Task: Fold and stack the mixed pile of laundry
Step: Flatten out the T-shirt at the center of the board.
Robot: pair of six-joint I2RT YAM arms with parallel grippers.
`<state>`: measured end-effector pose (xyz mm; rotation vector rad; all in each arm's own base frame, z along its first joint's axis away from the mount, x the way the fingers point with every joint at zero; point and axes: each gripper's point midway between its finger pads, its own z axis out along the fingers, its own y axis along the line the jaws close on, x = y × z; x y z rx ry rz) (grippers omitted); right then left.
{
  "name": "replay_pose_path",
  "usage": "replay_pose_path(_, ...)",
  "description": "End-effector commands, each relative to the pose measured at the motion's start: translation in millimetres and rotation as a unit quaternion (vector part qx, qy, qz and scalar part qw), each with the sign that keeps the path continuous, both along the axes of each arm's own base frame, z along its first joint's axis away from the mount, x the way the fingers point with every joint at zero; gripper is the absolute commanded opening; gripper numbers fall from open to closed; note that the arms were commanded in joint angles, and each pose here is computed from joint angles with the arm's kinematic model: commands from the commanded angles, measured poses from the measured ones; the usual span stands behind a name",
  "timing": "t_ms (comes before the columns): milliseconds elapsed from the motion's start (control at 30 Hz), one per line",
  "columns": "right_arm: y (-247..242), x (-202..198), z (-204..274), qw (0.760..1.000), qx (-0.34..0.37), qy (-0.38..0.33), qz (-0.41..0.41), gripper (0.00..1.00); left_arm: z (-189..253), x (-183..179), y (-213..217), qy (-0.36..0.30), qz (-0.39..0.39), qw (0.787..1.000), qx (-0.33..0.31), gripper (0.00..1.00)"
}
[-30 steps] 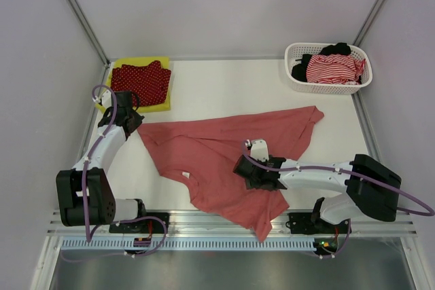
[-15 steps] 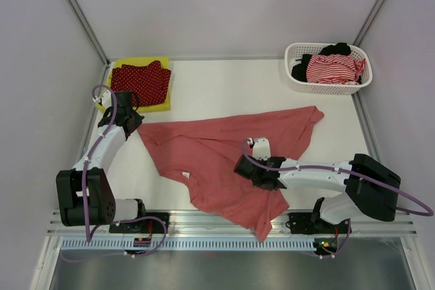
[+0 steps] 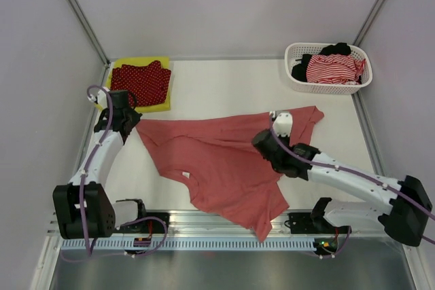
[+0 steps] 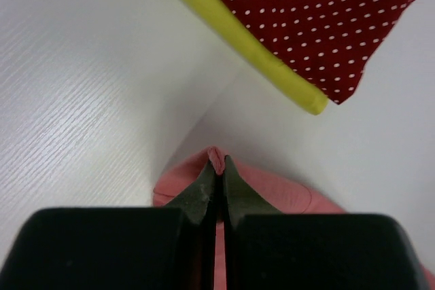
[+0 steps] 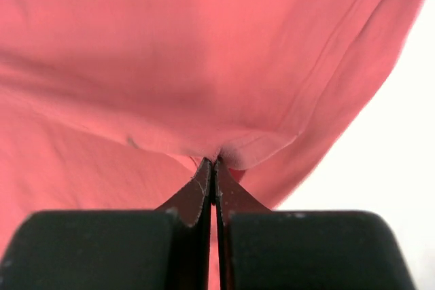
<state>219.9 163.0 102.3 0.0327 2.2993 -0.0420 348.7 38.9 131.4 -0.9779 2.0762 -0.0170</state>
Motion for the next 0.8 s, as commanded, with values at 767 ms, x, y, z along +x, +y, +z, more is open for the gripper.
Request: replay_pose_path(767, -153.6, -64.8, 499.1, 0.817, 0.219, -0.534, 0.012, 0.01, 506.8, -246.8, -7.9, -0.594, -0.016, 0.794, 0.127, 0.02)
